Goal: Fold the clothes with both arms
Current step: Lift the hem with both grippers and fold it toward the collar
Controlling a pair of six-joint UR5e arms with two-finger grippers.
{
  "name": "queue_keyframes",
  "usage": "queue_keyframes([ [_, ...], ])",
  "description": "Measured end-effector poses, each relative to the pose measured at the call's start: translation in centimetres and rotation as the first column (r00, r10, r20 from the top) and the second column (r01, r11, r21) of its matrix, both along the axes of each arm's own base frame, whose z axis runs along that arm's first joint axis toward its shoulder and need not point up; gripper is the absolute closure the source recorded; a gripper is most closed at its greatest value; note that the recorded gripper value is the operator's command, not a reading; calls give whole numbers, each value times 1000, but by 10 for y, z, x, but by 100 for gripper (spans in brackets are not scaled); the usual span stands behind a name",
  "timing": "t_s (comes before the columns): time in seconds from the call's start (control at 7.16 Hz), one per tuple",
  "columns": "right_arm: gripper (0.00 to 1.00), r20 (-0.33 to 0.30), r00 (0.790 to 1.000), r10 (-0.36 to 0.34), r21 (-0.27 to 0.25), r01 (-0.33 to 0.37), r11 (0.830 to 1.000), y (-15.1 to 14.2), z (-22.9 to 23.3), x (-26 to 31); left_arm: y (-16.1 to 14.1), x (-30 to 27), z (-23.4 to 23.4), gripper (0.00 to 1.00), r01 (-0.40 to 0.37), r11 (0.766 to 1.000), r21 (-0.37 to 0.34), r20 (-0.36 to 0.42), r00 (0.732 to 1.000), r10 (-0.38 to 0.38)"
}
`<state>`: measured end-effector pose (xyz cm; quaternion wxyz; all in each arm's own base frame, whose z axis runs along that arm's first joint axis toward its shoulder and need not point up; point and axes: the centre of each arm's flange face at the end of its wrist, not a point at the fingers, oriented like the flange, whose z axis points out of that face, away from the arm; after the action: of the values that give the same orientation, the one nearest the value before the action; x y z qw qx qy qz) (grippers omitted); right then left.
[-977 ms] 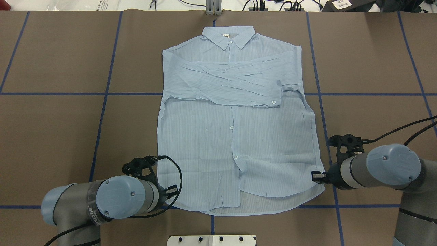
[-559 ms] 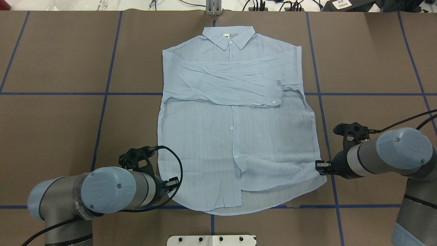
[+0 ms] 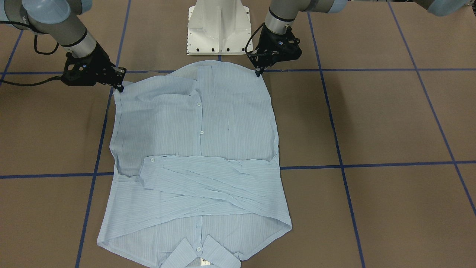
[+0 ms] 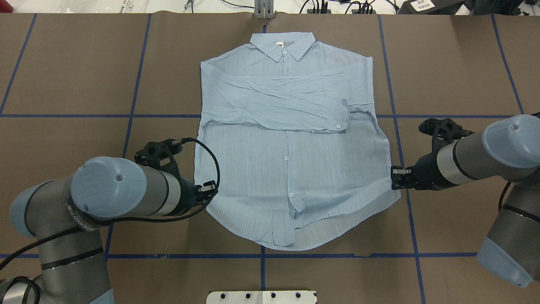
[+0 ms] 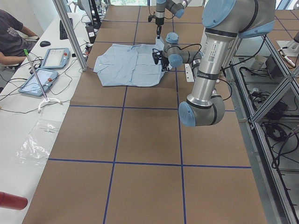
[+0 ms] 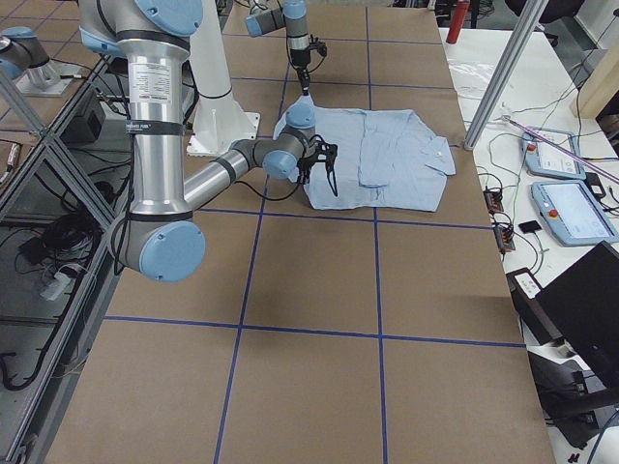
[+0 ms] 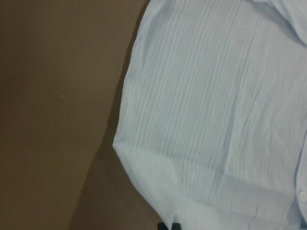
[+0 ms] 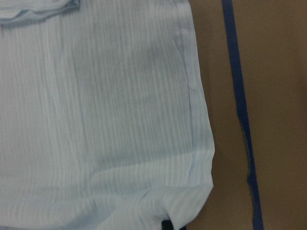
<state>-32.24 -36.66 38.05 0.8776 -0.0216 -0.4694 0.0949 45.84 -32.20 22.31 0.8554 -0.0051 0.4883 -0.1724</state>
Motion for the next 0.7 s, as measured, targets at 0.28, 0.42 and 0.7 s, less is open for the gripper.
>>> queue_keyframes([
  [0.28,100,33,999,32,-13,-32,999,-33,-4,35,-26,-22,-3,100,9,1000,8,-10,1000,-9],
  [0.42,100,42,998,47,-3,-47,999,-52,-8,40,-35,-31,-5,100,14,1000,2,-18,1000,-14],
  [0.7,100,56,995,82,17,-83,996,-95,-25,32,-59,-45,-15,100,50,999,2,-37,998,-50],
])
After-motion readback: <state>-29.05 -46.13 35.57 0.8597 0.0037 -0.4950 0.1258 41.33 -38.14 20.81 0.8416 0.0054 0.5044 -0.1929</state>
